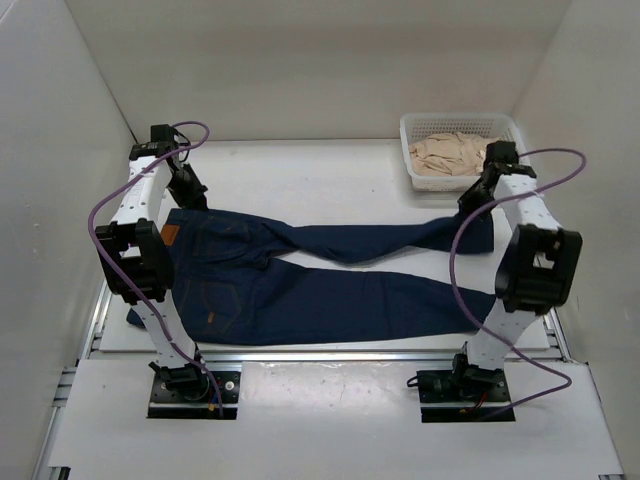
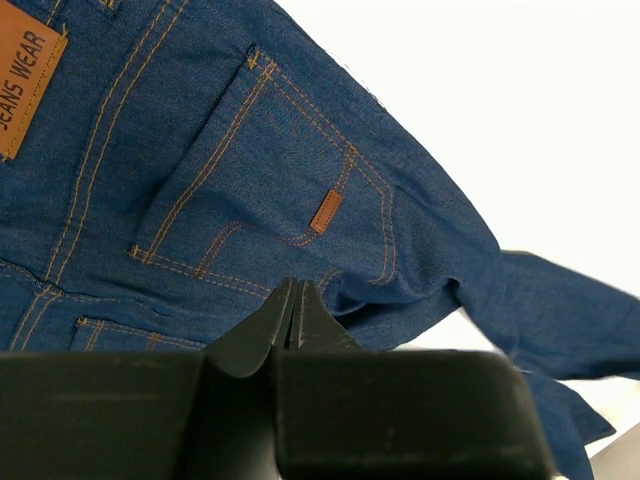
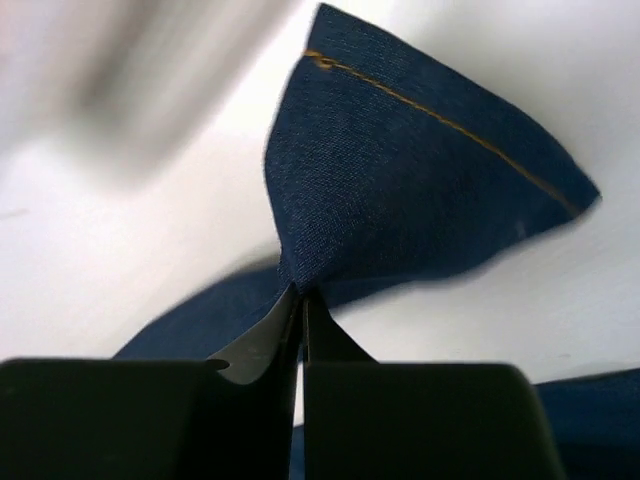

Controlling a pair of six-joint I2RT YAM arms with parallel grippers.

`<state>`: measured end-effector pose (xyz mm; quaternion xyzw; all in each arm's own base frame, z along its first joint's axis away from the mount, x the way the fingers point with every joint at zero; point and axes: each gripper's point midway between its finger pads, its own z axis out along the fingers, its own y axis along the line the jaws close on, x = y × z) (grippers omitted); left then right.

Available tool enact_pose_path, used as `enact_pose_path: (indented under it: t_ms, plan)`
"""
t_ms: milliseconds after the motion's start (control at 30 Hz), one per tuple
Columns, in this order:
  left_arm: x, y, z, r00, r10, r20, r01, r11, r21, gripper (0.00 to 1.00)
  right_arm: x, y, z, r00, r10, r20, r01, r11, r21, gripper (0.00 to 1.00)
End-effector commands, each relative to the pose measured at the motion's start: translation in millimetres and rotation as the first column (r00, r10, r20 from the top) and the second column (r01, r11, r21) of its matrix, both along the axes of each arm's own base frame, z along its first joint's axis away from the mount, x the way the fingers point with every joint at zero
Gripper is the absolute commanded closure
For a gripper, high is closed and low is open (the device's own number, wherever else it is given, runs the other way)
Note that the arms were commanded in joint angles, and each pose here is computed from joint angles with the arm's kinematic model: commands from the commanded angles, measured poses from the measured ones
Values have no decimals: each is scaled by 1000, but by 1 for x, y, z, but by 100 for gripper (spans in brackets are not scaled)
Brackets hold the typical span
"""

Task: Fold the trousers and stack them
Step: Flatten the trousers out

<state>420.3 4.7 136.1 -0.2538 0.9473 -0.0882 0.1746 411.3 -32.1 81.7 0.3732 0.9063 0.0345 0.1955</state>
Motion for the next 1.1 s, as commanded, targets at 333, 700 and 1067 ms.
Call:
enact_pose_path:
  t_ms: [333, 700, 1067]
  plan:
    - [5, -3, 18, 998, 0, 61, 1, 1000, -22, 90, -104, -27, 28, 931, -116, 345, 142, 988, -51, 24]
    - [-9, 11, 13, 999, 25, 33, -26, 1000, 6, 90, -83, -28, 36, 958, -138, 250, 142, 990, 4, 40]
    - [-46, 14, -58, 988, 63, -142, -75, 994, -81, 66, -38, 17, 1, 990, 132, 38, -134, 989, 55, 31]
